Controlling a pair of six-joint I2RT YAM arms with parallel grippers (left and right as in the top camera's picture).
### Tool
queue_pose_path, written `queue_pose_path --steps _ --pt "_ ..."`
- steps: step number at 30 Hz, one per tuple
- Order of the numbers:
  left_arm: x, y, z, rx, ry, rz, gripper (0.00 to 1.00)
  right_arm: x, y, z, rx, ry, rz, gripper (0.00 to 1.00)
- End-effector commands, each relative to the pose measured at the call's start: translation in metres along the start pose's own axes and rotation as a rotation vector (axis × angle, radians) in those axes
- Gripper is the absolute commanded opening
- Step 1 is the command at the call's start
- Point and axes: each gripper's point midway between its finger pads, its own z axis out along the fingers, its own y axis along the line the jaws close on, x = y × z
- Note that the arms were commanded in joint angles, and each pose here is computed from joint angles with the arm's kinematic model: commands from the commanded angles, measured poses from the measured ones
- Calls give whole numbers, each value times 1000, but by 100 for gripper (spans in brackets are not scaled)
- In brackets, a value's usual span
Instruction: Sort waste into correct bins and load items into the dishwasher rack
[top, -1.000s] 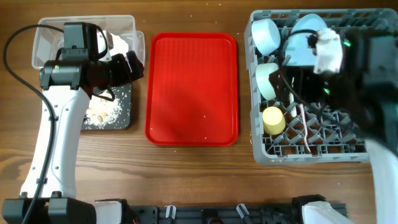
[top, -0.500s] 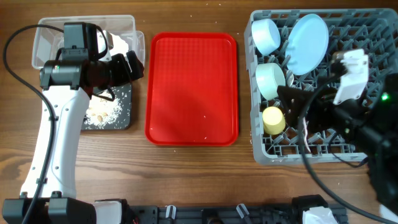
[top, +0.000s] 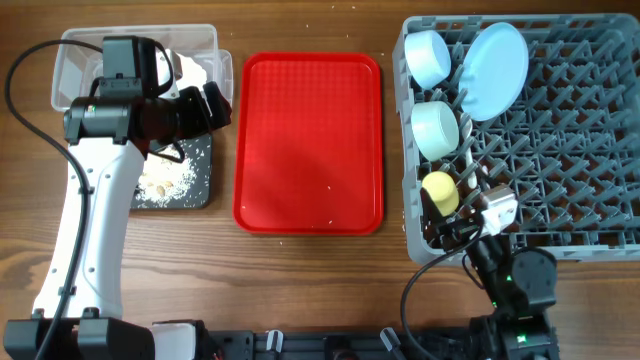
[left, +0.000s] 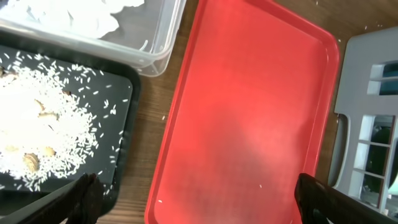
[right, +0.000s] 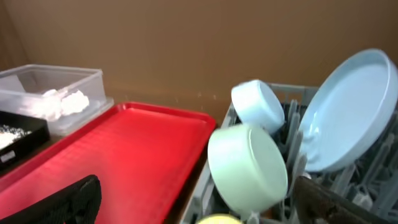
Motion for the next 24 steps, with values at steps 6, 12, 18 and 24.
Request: queue_pose_path --steps 6,12,18,24 --pt "-4 0 -3 3 -12 -7 100 -3 -3 -11 30 -105 -34 100" --pt "-4 0 -3 3 -12 -7 100 4 -3 -9 30 -77 -28 100" --pt "-4 0 -3 3 -12 -7 100 4 -4 -9 30 -74 -27 100" --pt "-5 6 -4 -24 -19 4 100 4 -4 -9 30 -74 -27 100"
